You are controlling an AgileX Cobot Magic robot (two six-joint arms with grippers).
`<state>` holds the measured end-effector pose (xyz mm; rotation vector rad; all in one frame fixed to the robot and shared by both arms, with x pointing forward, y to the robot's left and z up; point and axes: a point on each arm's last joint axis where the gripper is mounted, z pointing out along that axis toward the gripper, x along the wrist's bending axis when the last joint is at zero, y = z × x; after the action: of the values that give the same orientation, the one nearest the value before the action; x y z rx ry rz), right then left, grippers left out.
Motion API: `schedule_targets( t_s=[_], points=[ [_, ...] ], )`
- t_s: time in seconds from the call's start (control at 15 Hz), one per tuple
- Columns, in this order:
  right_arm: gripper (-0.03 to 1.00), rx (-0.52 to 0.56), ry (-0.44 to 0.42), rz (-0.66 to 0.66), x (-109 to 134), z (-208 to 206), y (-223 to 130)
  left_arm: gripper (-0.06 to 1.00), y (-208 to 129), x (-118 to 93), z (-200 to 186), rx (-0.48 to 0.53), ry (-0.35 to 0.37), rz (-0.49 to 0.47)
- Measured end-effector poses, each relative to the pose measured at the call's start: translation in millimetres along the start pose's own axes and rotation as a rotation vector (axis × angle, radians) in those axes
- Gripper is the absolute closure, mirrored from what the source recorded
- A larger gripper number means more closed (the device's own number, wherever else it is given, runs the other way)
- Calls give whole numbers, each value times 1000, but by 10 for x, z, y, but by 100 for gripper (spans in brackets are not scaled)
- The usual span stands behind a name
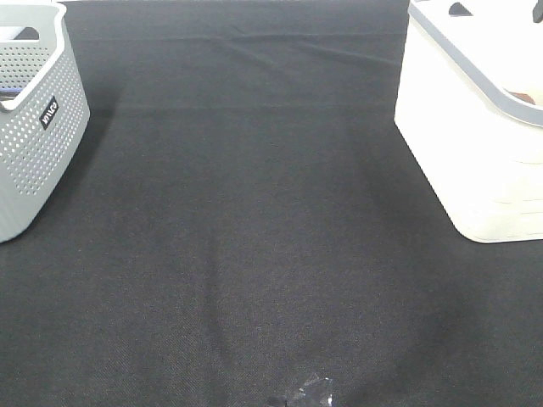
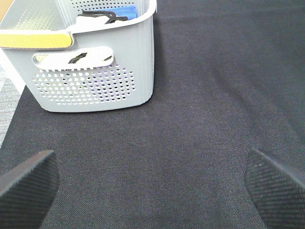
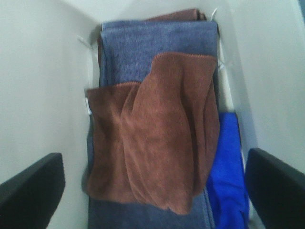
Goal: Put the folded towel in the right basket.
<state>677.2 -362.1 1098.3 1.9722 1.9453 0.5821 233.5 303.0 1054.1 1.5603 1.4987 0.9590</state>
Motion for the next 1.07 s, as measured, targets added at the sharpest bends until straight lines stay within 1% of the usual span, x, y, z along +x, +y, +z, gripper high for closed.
schedule_targets(
  t_s=[0.07, 0.2, 0.27, 0.33, 0.47, 0.6, 0.73, 0.8, 0.93, 1.07],
  points=[
    [-2, 0, 0, 0, 0, 0, 0, -5, 0, 0, 0, 0, 0, 0],
    [-2, 39, -38, -17, -3, -74, -41, -5, 0, 0, 0, 0, 0, 0],
    [-2, 42, -64, -19, 20, -171, -52, -5, 0, 0, 0, 0, 0, 0],
    [-2, 23, -87, -20, 70, -303, -51, -5, 0, 0, 0, 0, 0, 0],
    [-2, -75, -75, -44, 373, -768, -61, -5, 0, 0, 0, 0, 0, 0],
    [-2, -125, -58, -42, 638, -1118, -211, -5, 0, 0, 0, 0, 0, 0],
    [-2, -156, -75, -61, 879, -1498, -556, -5, 0, 0, 0, 0, 0, 0],
    [-2, -186, -81, -77, 993, -1745, -899, -5, 0, 0, 0, 0, 0, 0],
    [-2, -243, -53, -81, 1037, -2003, -1401, -5, 0, 0, 0, 0, 0, 0],
    [-2, -269, -37, -78, 956, -2131, -1915, -5, 0, 0, 0, 0, 0, 0]
  ],
)
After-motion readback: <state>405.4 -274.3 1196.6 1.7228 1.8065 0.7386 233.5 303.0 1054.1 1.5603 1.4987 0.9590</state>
